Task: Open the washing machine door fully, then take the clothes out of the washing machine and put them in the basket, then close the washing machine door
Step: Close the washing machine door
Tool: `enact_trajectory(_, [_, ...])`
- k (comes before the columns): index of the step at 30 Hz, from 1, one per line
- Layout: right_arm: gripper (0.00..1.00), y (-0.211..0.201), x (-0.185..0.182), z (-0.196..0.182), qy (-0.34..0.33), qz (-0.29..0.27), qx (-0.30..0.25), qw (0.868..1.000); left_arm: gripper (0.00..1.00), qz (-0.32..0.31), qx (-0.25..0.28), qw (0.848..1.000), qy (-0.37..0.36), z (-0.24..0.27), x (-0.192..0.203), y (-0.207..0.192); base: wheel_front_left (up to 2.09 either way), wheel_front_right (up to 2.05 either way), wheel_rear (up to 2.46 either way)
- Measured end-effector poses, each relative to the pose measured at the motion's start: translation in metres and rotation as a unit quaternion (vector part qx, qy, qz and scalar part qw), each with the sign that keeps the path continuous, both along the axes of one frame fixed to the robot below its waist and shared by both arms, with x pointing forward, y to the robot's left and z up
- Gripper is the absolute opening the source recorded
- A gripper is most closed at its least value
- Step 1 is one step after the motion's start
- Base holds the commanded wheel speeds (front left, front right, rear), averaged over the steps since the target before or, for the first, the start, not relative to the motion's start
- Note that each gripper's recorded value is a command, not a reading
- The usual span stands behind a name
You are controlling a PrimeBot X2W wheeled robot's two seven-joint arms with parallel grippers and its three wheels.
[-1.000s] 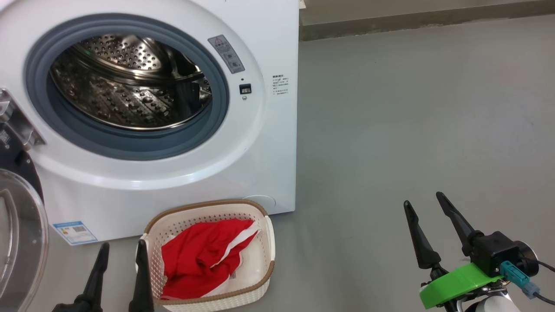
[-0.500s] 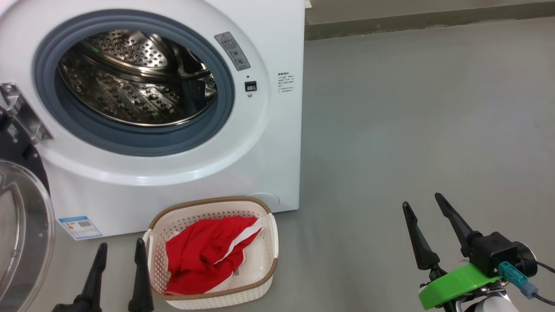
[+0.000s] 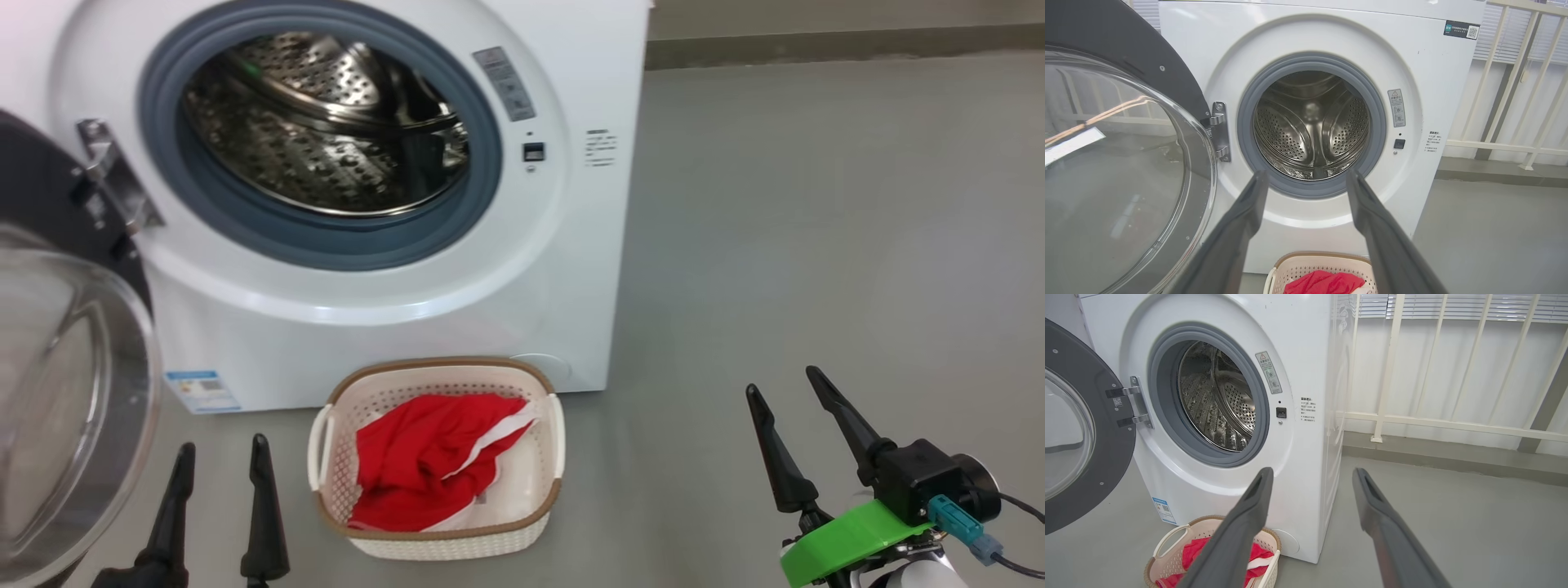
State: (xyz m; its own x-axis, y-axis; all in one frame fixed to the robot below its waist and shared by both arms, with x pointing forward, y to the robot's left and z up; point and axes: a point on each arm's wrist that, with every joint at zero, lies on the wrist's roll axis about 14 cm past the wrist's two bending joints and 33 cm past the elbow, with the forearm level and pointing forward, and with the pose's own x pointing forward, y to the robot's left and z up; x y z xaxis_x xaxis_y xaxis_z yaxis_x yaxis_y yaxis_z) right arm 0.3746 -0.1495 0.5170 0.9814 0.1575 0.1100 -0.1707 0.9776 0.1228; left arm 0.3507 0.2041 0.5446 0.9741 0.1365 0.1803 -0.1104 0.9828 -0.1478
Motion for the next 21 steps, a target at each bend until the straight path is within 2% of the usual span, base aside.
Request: enact_trajectory(21, [1.0,0.103,0.02,0.009,-0.011,0.149,0.006,0.989,1.0,0.14,0.02,0.99,0.018,0.005,-0.063,0.075,0.0,0.0,0.0])
